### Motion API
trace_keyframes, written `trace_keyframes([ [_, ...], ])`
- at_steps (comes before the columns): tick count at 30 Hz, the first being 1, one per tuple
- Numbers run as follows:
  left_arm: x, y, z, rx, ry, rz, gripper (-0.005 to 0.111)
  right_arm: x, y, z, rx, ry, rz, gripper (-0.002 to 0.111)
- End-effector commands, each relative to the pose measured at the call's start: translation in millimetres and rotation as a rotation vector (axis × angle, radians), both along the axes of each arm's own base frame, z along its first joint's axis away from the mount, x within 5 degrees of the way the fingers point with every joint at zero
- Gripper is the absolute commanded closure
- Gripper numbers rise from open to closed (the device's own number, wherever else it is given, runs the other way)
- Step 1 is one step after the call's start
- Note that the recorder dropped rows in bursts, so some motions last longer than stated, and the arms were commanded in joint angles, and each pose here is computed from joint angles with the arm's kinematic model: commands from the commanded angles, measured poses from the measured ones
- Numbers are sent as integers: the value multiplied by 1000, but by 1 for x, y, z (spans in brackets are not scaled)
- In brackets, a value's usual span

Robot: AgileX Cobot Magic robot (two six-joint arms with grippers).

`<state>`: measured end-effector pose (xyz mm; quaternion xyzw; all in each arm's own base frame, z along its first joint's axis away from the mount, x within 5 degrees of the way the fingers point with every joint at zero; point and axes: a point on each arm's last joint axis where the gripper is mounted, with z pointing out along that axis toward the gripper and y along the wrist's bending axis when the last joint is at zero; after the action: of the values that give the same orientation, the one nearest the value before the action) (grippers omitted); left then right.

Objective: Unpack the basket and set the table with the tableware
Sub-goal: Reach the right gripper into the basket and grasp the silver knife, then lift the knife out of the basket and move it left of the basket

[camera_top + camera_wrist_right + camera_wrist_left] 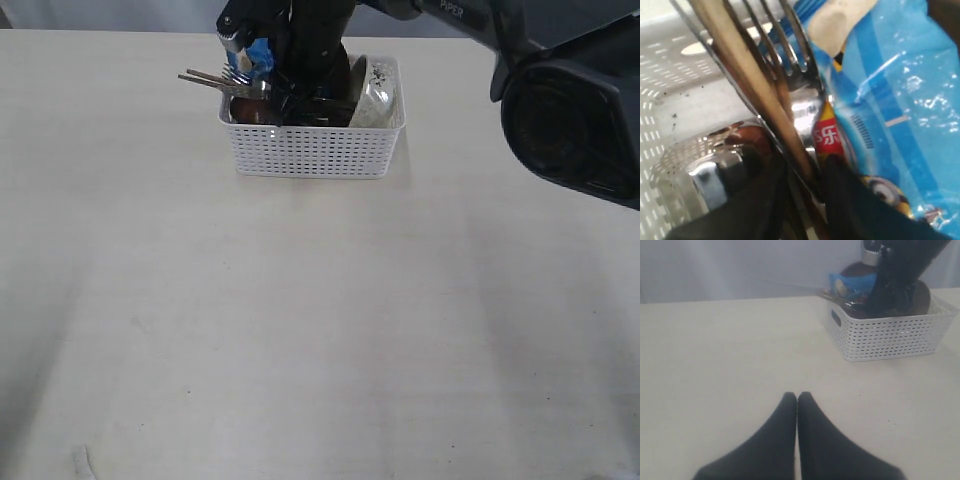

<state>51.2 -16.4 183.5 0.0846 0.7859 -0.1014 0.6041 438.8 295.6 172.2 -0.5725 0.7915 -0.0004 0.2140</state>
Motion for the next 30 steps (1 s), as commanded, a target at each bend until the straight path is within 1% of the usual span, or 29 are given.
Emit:
trace_keyframes([
  [1, 0, 0, -1, 1, -2, -6, 107, -2, -3, -14, -34, 65, -4, 100],
  [2, 0, 0, -1, 1, -2, -6, 107, -3, -4, -14, -40, 74, -4, 108],
  [3, 0, 0, -1, 1, -2, -6, 107, -3, -4, -14, -44, 80, -4, 109],
  [7, 0, 0, -1, 1, -2, -6, 107, -5, -6, -13, -60, 98, -3, 109],
  [10, 0, 0, -1, 1, -2, -6, 107, -7, -8, -3, -63, 94, -2, 109],
  [18, 0, 0, -1, 1, -2, -6, 107, -13, -12, 43, -20, 32, -5, 109],
  [25, 0, 0, -1, 1, -2, -6, 107, -20, -16, 68, 10, 24, -44, 109],
  [30, 0, 0, -1, 1, -2, -6, 107, -32, -12, 90, 33, 18, -56, 109],
])
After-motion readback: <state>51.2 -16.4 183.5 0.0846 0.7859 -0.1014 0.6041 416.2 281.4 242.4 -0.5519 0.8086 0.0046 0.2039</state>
